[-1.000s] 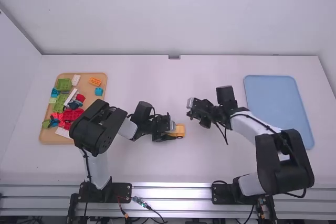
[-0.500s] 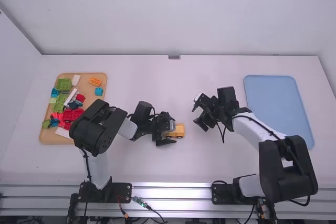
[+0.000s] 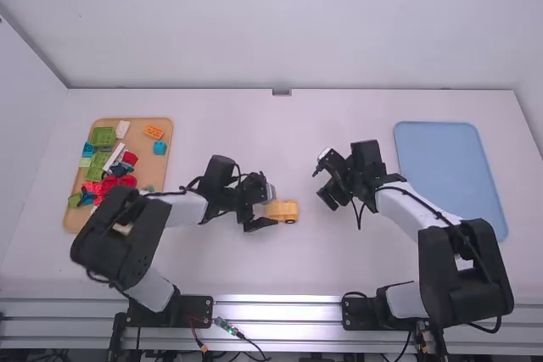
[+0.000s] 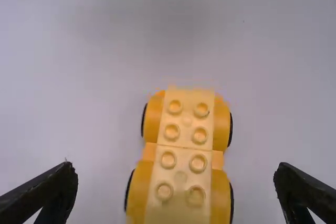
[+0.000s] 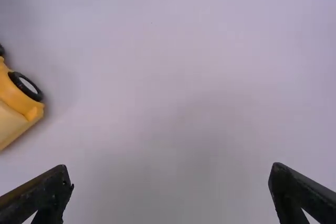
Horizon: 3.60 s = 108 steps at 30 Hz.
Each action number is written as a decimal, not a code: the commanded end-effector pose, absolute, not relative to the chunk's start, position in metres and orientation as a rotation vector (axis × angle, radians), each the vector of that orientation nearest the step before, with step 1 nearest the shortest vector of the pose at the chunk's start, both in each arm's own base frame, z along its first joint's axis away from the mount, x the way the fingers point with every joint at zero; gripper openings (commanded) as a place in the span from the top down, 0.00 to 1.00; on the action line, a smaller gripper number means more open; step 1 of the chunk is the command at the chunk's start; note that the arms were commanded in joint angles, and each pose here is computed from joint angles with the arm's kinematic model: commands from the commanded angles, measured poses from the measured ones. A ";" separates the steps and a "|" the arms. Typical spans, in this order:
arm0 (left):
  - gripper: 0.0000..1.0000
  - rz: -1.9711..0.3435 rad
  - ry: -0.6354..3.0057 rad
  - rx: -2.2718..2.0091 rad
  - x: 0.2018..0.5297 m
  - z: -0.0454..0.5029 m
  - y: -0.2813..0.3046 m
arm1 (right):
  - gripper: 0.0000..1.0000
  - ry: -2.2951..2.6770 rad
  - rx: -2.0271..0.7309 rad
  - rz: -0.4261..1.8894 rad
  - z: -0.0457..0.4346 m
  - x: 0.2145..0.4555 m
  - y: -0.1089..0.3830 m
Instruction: Assemble lego blocks to make yellow taxi
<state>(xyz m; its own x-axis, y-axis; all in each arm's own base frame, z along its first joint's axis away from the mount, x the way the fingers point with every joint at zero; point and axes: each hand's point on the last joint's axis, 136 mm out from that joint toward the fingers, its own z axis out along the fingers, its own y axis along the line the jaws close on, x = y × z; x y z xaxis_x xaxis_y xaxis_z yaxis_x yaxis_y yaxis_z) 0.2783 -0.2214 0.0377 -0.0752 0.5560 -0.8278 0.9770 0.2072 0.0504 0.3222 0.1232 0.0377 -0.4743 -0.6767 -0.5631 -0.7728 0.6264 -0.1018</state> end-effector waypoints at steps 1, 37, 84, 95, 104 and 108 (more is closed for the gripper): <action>0.01 -0.641 1.728 1.411 0.285 0.062 -0.211 | 0.01 2.278 -1.115 0.213 0.042 0.323 0.122; 0.01 -0.028 2.264 -0.043 0.411 0.209 0.009 | 0.01 2.272 -1.105 0.218 0.044 0.325 0.123; 0.01 -0.336 2.750 -0.800 0.509 0.091 0.135 | 0.01 2.279 -1.106 0.220 0.043 0.324 0.123; 0.01 -0.317 2.737 -0.697 0.517 0.081 0.141 | 0.01 2.278 -1.106 0.219 0.043 0.324 0.123; 0.01 -0.298 2.728 -0.713 0.518 0.063 0.145 | 0.01 2.278 -1.106 0.220 0.043 0.324 0.123; 0.01 -0.164 2.682 -0.990 0.509 0.050 0.163 | 0.01 2.279 -1.107 0.219 0.043 0.324 0.123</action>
<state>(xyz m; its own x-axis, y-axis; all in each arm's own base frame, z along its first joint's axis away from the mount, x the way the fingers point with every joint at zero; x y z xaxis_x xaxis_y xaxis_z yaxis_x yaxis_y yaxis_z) 0.5209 0.1508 0.0721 -0.7834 -0.5638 -0.2615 -0.5037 0.8225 -0.2644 0.3232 0.1225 0.0379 -0.4841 -0.6691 -0.5639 -0.7641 0.6373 -0.1002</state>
